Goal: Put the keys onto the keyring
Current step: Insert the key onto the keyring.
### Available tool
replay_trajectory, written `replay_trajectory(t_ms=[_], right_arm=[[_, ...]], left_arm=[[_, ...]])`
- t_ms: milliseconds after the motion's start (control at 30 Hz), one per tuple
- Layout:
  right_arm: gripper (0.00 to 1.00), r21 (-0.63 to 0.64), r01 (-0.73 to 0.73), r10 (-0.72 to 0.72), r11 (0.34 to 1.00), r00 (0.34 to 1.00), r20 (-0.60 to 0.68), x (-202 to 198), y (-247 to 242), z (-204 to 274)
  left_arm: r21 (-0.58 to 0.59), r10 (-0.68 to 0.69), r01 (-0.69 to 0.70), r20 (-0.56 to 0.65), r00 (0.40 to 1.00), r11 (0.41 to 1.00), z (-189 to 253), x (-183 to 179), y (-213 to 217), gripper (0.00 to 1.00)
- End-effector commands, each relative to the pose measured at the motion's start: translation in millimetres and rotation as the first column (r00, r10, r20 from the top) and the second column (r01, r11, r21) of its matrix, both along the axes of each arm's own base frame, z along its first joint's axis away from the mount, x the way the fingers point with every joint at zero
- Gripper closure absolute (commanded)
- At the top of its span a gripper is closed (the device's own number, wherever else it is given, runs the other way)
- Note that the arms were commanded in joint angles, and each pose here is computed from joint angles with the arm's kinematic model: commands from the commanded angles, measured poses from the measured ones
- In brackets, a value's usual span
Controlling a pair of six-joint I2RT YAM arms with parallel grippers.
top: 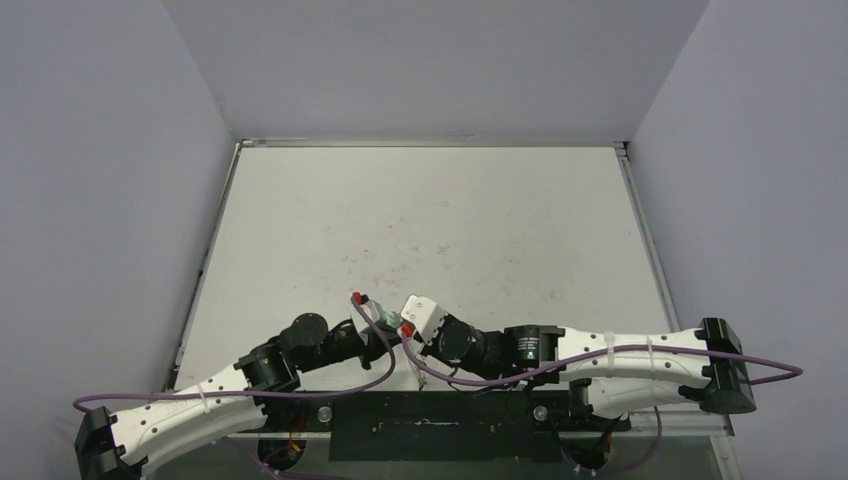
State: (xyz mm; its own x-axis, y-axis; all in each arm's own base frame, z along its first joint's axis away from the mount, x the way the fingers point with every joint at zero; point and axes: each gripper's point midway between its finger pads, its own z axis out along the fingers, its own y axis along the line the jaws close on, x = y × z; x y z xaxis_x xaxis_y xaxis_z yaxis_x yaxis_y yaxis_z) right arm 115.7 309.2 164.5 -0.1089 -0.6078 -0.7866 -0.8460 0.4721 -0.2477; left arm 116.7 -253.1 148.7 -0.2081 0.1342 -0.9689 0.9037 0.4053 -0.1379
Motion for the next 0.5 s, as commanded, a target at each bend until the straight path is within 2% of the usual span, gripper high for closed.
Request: replay_trajectory(t_ms=[0,300,467], right_arm=[[1.00,0.099,-0.001,-0.001,0.995,1.000,0.027,0.9,4.6,17.7],[1.00,0.078,0.000,-0.004,0.997,0.998,0.059,7.5,10.5,10.0],[1.00,0.106,-0.026,0.021,0.994,0.999,0.046,4.2,23.3,8.7]], left_arm=[[-0.093,-0.004,0.009,0.054,0.999,0.996,30.8,2.5,-6.9,1.00],[-0.096,-0.009,0.013,0.050,0.999,0.995,31.2,1.6,-7.4,1.00],[-0.097,-0.009,0.013,0.049,0.999,0.995,31.1,1.5,-7.6,1.00]])
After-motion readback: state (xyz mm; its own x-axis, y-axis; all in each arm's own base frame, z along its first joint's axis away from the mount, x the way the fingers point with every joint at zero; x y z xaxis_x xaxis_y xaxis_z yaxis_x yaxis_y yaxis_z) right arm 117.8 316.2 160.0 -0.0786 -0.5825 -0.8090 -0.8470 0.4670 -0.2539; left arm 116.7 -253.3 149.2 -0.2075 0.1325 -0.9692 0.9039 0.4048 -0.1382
